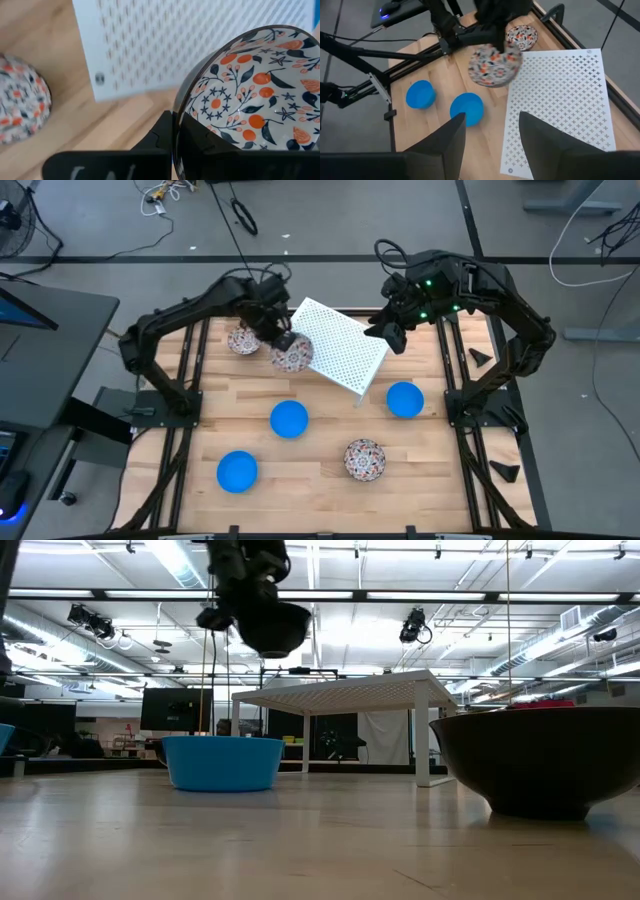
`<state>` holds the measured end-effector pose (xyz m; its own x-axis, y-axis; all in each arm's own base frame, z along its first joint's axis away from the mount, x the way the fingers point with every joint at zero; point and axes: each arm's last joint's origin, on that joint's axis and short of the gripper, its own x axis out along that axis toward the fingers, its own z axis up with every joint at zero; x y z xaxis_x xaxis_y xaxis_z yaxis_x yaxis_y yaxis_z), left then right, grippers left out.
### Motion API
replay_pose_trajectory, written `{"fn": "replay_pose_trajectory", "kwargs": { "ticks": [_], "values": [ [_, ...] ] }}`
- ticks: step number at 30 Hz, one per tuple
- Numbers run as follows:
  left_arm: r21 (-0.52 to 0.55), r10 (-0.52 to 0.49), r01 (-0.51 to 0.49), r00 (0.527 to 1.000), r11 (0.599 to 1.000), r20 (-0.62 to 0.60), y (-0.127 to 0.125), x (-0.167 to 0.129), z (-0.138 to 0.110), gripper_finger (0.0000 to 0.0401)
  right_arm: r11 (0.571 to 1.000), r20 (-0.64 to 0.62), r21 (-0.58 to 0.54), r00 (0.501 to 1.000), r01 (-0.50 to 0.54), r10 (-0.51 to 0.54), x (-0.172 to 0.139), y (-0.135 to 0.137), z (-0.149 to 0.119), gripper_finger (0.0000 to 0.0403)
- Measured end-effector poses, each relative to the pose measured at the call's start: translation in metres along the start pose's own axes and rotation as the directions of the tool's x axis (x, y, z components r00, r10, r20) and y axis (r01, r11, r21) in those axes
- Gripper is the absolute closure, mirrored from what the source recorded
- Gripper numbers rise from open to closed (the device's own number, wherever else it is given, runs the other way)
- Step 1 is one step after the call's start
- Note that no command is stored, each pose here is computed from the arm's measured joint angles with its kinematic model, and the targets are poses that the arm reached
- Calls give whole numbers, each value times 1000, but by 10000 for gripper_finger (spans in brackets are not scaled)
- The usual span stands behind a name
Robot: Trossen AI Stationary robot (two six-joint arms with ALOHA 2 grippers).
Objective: Pick & Place Mini bowls
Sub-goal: Put the bottom right white patterned bowl on the shelf
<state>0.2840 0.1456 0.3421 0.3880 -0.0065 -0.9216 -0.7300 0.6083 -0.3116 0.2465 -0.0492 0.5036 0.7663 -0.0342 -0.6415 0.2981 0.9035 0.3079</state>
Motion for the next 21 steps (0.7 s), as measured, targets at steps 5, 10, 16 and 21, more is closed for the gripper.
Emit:
{"fn": "replay_pose_trajectory", "kwargs": {
  "ticks": [5, 10, 16, 21],
  "values": [
    [-3, 25, -25, 1000, 1000, 17, 0, -2, 31, 387, 999, 3, -32, 1000, -9, 10, -3, 0, -1, 218],
    [-17, 39, -39, 999, 999, 23, 4, 4, 57, 387, 998, 5, -66, 1000, -25, 25, -6, 1, -1, 218],
    [-33, 14, -12, 999, 999, 50, 9, 8, 82, 387, 994, 16, -106, 999, -27, 29, -11, 1, -3, 218],
    [-43, 19, -17, 998, 999, 57, 14, 7, 89, 387, 993, 26, -113, 999, -28, 32, -16, 2, -4, 218]
  ]
}}
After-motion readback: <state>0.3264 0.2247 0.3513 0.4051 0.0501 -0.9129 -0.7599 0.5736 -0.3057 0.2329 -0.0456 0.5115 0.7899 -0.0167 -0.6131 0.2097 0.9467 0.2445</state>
